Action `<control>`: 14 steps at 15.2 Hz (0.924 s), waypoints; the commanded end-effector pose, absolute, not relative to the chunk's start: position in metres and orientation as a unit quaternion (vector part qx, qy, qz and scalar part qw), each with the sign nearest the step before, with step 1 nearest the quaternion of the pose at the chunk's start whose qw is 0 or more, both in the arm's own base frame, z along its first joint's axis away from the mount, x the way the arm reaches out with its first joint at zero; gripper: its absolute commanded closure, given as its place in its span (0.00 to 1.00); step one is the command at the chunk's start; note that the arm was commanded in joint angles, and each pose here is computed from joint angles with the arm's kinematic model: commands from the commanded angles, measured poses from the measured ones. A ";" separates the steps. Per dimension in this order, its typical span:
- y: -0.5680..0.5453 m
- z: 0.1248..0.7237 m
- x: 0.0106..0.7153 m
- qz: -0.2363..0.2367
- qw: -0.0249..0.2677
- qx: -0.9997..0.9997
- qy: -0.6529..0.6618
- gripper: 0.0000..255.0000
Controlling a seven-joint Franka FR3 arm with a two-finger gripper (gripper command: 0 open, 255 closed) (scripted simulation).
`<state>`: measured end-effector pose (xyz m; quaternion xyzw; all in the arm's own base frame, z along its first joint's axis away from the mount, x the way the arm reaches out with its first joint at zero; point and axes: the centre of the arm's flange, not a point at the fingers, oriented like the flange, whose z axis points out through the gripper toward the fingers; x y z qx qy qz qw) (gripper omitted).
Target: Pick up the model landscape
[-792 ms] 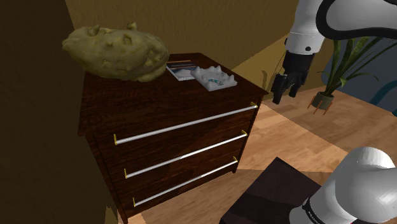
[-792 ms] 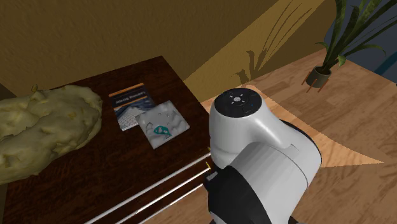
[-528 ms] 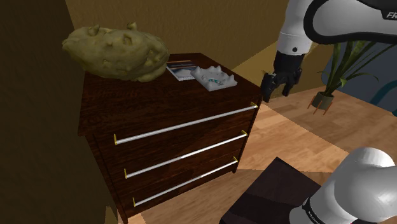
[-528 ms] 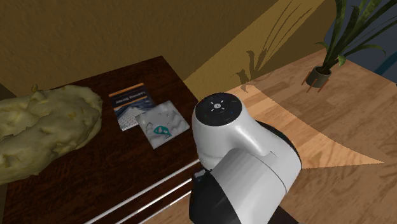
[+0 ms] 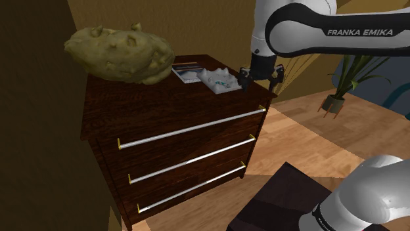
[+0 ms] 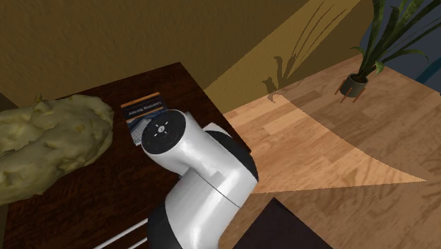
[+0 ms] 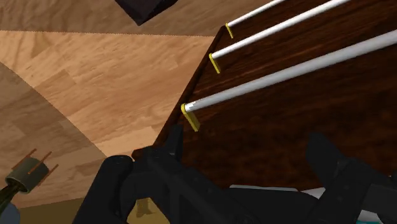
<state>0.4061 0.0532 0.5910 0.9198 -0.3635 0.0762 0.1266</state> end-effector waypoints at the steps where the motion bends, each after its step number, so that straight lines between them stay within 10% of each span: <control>1: 0.060 0.591 0.432 0.100 0.144 0.890 -0.420 0.00; 14: 0.043 0.594 0.558 0.202 0.227 0.695 -0.652 0.00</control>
